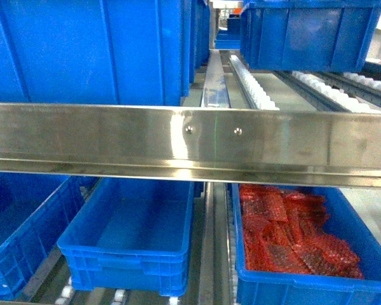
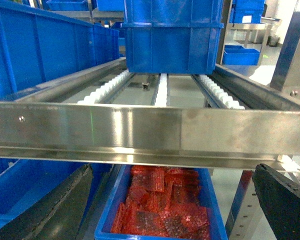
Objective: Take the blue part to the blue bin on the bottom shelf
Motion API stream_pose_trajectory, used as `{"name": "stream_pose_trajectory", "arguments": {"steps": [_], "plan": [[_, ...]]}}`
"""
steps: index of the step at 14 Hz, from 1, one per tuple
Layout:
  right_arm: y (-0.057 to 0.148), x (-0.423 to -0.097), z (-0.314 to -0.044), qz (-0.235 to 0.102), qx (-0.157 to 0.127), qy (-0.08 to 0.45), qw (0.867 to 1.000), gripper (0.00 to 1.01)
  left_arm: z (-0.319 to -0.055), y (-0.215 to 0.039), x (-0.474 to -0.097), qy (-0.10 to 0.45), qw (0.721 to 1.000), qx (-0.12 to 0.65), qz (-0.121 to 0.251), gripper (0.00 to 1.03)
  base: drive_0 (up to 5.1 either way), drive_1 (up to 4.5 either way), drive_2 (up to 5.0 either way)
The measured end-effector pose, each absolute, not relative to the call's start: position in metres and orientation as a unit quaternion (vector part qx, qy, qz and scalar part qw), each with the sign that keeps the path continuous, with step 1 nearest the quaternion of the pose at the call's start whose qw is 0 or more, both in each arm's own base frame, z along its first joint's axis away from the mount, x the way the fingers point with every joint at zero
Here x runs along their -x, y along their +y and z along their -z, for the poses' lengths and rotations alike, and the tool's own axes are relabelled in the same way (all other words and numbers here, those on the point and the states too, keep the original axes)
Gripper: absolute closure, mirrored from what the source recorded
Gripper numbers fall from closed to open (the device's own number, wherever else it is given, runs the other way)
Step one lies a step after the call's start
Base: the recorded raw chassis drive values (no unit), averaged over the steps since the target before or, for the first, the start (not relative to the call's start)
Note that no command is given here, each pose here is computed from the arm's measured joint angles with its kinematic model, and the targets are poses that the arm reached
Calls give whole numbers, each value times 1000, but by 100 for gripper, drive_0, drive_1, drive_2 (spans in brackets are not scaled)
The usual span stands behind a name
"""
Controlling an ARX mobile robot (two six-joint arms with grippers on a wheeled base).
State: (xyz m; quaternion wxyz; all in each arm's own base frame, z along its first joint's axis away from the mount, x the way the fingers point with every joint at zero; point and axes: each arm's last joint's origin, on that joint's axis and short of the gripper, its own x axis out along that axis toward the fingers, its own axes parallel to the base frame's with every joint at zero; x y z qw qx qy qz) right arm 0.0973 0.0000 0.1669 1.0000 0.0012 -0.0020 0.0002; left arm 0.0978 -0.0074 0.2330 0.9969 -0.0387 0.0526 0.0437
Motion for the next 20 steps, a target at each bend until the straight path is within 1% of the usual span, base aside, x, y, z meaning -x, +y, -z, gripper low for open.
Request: {"name": "stream_pose_trajectory", "arguments": {"steps": [20], "plan": [[0, -97, -167, 0, -1, -1, 1000, 3, -232, -7, -98, 56, 997, 38, -44, 60, 0, 0, 0]]}}
